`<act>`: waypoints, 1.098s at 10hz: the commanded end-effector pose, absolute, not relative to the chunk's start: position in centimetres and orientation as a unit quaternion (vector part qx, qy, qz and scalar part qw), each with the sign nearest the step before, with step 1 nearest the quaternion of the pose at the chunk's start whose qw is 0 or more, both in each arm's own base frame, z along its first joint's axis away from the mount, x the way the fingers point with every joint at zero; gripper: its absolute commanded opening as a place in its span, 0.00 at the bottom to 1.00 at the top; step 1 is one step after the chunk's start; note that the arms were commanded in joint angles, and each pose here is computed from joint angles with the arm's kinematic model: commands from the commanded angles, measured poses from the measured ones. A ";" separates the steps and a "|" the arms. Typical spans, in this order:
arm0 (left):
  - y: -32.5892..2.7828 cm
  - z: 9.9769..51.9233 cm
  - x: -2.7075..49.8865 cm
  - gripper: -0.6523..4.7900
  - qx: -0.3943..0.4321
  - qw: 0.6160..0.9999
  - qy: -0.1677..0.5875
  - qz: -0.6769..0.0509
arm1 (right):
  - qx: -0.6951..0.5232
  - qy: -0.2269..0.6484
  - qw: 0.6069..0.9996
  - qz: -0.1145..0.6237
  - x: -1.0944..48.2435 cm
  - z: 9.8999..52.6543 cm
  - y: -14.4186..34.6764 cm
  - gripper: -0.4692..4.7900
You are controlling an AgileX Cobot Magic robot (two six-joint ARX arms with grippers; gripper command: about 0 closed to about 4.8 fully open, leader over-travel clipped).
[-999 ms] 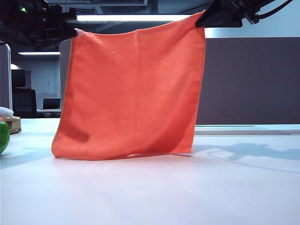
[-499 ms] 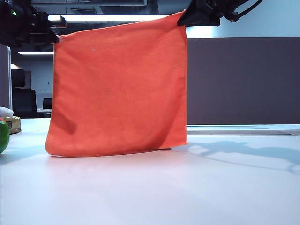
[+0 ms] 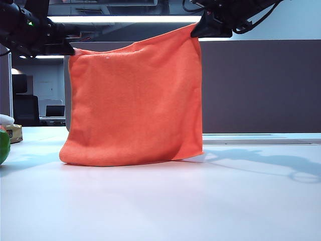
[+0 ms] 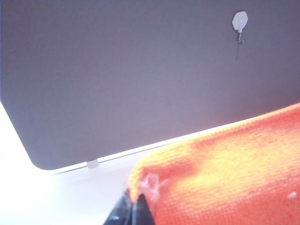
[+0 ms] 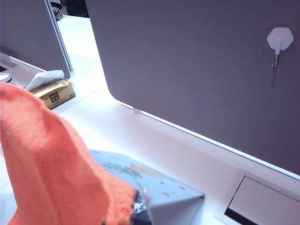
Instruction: Pick up the cloth from the table and use it to cover the mirror.
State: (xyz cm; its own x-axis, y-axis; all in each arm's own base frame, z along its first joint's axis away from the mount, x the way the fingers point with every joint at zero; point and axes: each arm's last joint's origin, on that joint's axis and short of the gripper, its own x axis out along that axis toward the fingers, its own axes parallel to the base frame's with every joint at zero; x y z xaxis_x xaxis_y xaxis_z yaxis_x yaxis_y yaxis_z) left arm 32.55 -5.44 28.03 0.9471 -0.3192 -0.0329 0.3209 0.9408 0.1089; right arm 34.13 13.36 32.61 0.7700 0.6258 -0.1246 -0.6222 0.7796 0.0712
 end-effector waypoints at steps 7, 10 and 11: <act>-5.6 27.6 34.0 0.11 0.057 0.985 0.000 -0.163 | 0.009 0.058 0.965 0.256 36.8 31.4 13.7 0.08; -5.7 27.2 34.2 0.11 0.057 0.985 0.006 -0.165 | 0.008 0.055 0.965 0.255 37.2 31.0 13.8 0.08; -5.7 27.1 34.2 0.11 0.057 0.985 0.007 -0.165 | 0.007 0.069 0.964 0.257 38.6 30.1 14.4 0.08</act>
State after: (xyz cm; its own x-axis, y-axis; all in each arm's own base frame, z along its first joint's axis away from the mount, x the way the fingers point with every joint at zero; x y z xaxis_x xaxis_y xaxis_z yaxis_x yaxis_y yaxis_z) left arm 34.16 -5.69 26.78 0.9457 -0.3205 -0.0542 0.3246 0.9400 0.1050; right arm 38.49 14.35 29.37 0.8523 0.4984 -0.1585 -0.4963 0.8664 0.0559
